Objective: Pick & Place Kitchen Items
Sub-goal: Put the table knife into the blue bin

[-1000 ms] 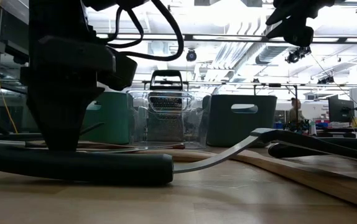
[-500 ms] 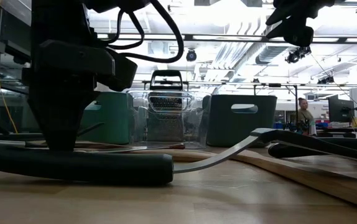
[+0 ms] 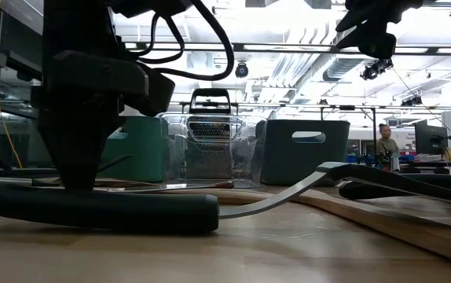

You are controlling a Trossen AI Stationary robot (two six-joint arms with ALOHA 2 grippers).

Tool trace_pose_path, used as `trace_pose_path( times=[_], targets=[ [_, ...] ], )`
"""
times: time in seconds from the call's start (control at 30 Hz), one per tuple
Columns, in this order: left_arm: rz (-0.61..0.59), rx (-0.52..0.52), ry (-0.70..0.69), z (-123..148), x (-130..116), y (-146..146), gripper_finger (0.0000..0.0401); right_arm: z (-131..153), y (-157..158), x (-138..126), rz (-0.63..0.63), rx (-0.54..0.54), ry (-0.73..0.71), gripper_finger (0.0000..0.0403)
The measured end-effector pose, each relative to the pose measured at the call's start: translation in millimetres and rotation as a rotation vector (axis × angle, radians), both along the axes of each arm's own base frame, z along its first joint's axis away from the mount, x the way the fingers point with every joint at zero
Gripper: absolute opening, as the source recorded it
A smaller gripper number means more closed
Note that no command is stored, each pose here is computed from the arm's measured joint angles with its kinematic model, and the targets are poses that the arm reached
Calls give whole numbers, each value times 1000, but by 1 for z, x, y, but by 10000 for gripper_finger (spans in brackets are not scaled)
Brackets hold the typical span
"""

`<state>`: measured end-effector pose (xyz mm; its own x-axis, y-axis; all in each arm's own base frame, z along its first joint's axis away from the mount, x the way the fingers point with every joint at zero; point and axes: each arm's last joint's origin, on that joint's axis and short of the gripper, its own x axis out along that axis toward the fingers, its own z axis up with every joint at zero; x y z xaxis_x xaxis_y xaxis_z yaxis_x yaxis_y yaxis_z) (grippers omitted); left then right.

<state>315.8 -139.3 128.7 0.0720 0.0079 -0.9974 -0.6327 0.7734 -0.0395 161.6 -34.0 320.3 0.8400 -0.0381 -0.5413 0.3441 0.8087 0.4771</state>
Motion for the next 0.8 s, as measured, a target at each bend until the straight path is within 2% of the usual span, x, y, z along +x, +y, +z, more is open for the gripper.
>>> trace_pose_path(
  times=[0.27, 0.67, 0.8],
  targets=[
    [0, -5, -1, 0, 0, 0, 32, 0, 0, 0, 0, 0, 0, 146],
    [-11, -56, 19, 2, 0, -1, 31, 0, 0, 0, 1, 0, -1, 146],
    [-57, -58, 18, 12, 6, -4, 31, 0, 0, 0, 2, -2, 0, 146]
  ],
)
